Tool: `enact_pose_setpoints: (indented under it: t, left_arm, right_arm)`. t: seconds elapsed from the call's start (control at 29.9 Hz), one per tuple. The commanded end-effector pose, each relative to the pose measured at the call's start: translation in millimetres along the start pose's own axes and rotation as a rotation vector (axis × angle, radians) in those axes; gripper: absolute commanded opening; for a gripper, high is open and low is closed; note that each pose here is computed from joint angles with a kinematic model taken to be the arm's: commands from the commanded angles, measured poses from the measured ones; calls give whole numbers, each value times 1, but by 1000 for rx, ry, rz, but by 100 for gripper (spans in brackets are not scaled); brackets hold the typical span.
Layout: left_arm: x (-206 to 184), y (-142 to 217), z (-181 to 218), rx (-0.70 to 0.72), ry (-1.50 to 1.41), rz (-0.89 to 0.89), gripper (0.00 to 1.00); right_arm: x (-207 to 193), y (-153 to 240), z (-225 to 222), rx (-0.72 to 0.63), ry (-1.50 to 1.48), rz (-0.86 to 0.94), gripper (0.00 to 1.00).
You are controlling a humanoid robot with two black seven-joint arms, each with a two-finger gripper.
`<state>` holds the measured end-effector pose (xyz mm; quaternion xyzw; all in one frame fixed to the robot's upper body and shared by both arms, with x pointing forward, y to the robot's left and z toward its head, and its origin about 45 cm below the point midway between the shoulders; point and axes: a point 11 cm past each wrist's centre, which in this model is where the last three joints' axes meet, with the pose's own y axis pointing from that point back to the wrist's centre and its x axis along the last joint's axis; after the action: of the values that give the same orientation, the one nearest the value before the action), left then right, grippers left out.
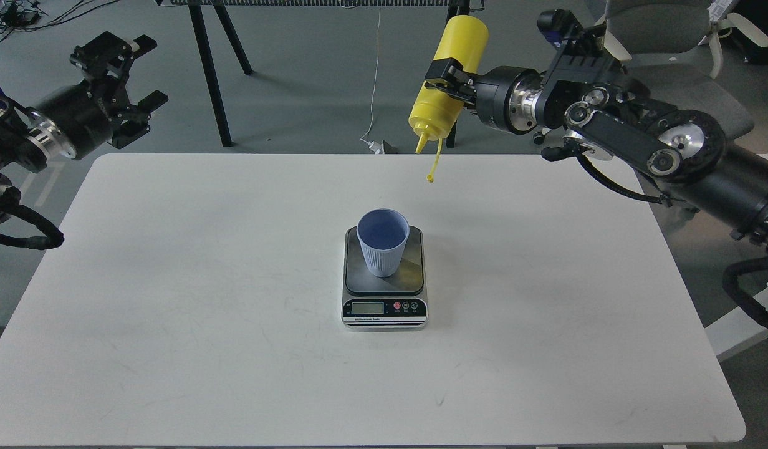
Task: Pour seasoning into cup on scale with both arms
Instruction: 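Swing the bottle over the cup and tip it nozzle down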
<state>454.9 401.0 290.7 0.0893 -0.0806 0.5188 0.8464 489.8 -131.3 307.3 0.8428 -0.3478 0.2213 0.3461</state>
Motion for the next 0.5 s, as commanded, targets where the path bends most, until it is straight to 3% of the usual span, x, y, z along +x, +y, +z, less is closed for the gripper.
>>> enact_pose_setpoints:
  t: [0.0,0.47]
  left_arm:
    - [0,1,-1,2,1,1,99]
    - [0,2,-4,7,4,1,99]
  right_arm:
    - [-15,-15,-12,-13,81,-14,6]
    - [-68,-41,-42,-5,247,-100,7]
